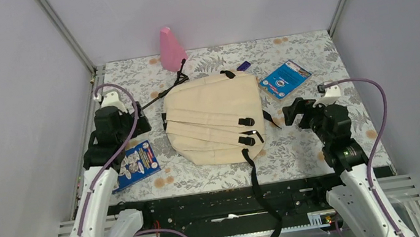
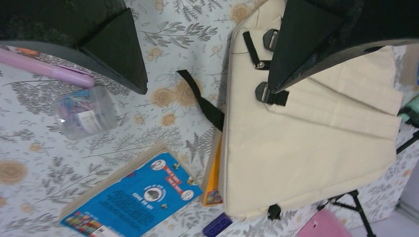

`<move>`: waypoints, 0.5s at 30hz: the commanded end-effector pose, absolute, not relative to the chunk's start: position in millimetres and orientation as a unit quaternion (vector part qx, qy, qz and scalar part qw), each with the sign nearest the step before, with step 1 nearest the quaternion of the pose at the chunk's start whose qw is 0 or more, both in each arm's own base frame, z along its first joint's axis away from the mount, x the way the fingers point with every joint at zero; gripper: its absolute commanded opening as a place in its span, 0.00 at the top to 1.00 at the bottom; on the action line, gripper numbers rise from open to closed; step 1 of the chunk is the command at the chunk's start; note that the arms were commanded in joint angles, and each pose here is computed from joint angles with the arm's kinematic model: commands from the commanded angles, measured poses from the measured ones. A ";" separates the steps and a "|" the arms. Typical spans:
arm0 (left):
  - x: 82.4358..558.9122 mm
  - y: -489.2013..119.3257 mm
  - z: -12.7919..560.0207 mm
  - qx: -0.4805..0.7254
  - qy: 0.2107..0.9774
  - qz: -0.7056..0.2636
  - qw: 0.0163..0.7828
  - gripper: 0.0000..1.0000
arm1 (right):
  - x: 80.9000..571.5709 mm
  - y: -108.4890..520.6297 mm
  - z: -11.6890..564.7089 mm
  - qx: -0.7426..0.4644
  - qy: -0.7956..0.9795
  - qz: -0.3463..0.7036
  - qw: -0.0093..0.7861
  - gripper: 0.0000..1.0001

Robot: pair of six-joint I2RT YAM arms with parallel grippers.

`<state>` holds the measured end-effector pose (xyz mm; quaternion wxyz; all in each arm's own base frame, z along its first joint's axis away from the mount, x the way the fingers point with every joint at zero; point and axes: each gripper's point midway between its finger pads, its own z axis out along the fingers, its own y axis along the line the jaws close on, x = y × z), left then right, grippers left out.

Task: Pack the student bag
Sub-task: Pick up the student bag at the center of the board.

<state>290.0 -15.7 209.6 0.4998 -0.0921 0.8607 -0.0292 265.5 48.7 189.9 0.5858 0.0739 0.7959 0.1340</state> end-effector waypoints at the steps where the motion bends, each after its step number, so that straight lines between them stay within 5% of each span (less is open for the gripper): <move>1: 299.3 -58.6 229.7 -0.035 0.855 -0.102 0.507 0.01 | 264.3 78.6 210.2 0.027 0.793 0.205 0.572 0.03; 11: 344.6 -115.6 286.5 -0.006 0.839 -0.207 0.504 0.01 | 249.7 100.8 170.7 0.019 0.849 0.253 0.463 0.12; 15: 355.8 -116.1 253.1 -0.015 0.855 -0.198 0.478 0.01 | 246.1 100.3 163.8 0.023 0.860 0.250 0.445 0.13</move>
